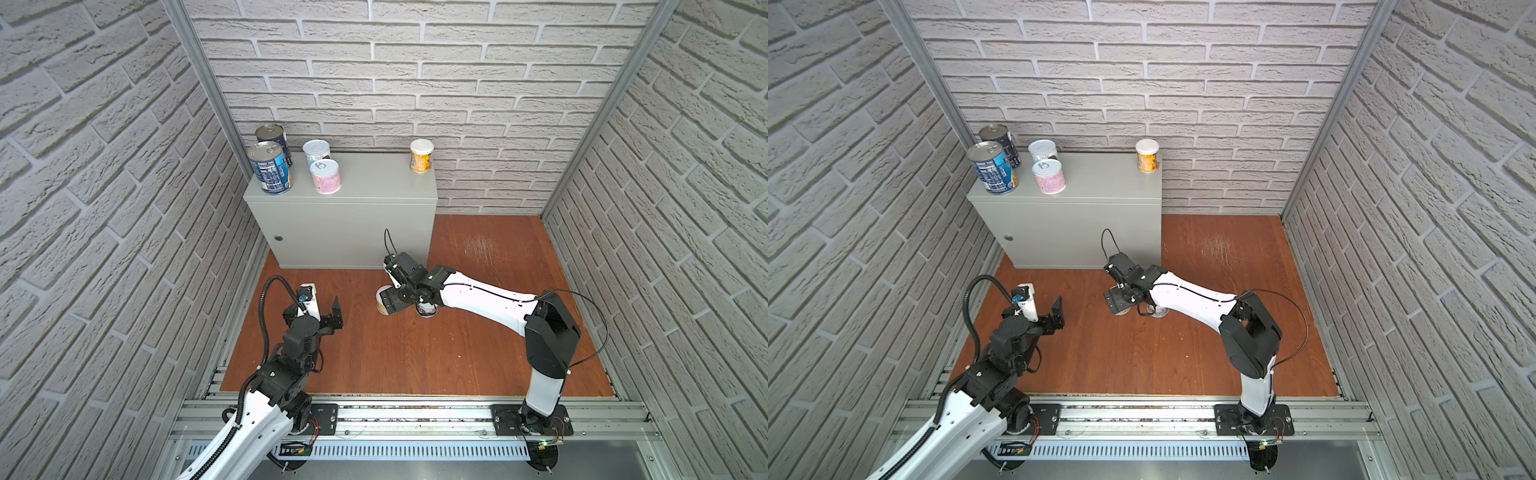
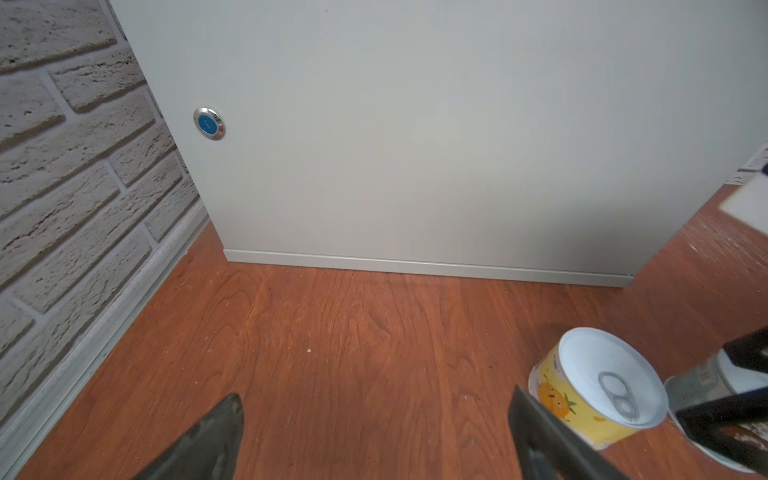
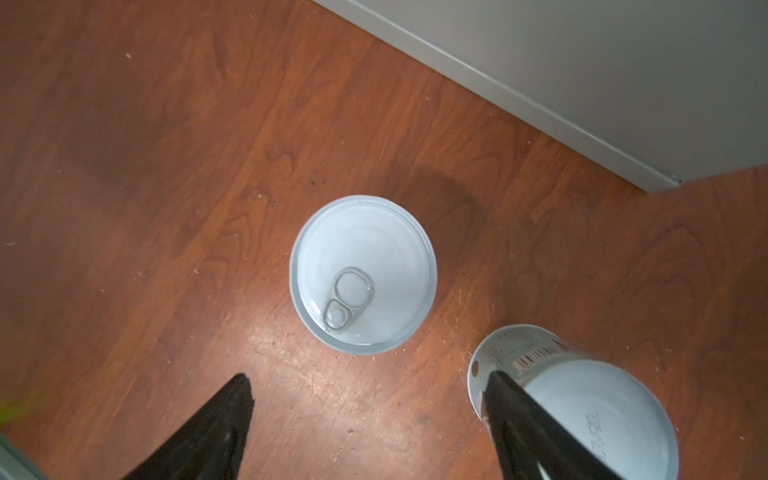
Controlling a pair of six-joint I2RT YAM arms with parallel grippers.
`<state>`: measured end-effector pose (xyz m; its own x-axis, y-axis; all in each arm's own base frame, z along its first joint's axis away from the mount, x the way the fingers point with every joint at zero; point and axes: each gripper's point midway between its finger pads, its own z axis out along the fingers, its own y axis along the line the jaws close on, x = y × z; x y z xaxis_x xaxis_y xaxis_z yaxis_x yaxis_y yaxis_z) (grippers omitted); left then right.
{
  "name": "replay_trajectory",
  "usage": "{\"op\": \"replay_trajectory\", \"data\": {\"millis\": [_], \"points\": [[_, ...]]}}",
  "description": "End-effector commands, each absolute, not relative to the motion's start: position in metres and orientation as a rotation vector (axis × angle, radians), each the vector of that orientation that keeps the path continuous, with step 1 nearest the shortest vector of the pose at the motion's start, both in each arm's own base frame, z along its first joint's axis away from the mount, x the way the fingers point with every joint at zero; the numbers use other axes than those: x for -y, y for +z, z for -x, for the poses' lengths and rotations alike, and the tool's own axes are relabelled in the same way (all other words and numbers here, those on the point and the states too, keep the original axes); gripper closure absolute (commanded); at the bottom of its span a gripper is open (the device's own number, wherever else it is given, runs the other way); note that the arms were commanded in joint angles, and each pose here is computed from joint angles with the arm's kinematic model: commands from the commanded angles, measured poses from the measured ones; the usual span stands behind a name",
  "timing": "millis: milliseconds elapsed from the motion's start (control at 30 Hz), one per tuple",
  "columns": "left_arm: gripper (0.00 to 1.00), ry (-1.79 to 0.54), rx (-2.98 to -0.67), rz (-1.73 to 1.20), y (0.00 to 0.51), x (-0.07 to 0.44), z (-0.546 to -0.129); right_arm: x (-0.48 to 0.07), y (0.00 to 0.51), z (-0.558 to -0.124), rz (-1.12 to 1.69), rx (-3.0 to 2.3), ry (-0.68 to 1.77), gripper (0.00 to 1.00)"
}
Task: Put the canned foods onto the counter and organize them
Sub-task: 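Close the right gripper on the yellow-labelled floor can while the left gripper withdraws, then lift the yellow-labelled can with the right gripper toward the left gripper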
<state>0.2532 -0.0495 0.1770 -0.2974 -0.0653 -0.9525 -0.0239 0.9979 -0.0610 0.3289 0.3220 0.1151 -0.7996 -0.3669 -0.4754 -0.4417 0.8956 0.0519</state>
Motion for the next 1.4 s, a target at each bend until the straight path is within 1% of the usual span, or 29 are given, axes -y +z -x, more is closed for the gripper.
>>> {"op": "replay_trajectory", "data": {"millis": [0, 67, 267, 333, 467, 767, 867, 1067, 1300, 1367], "points": [[0.02, -0.084, -1.846, 0.088, 0.182, 0.051, -0.251, -0.323, 0.121, -0.332, 0.640, -2.589, 0.174, 0.09], [0.02, -0.095, -1.839, 0.100, 0.184, 0.050, -0.249, -0.327, 0.116, -0.332, 0.658, -2.611, 0.171, 0.06], [0.02, -0.106, -1.847, 0.112, 0.180, 0.049, -0.246, -0.337, 0.102, -0.333, 0.666, -2.626, 0.219, 0.05], [0.02, -0.110, -1.851, 0.114, 0.178, 0.049, -0.246, -0.342, 0.099, -0.333, 0.673, -2.633, 0.236, 0.00], [0.02, -0.119, -1.857, 0.113, 0.176, 0.051, -0.246, -0.346, 0.081, -0.335, 0.679, -2.665, 0.227, 0.00], [0.02, -0.128, -1.875, 0.115, 0.169, 0.053, -0.247, -0.353, 0.072, -0.343, 0.663, -2.664, 0.217, 0.00], [0.02, -0.133, -1.874, 0.113, 0.169, 0.054, -0.247, -0.354, 0.071, -0.347, 0.650, -2.658, 0.212, 0.02], [0.02, -0.133, -1.878, 0.113, 0.167, 0.054, -0.247, -0.356, 0.071, -0.353, 0.635, -2.641, 0.203, 0.08], [0.02, -0.143, -1.882, 0.110, 0.166, 0.055, -0.247, -0.356, 0.066, -0.355, 0.650, -2.652, 0.178, 0.20], [0.02, -0.144, -1.879, 0.111, 0.166, 0.055, -0.247, -0.356, 0.065, -0.356, 0.653, -2.652, 0.173, 0.21]]}}
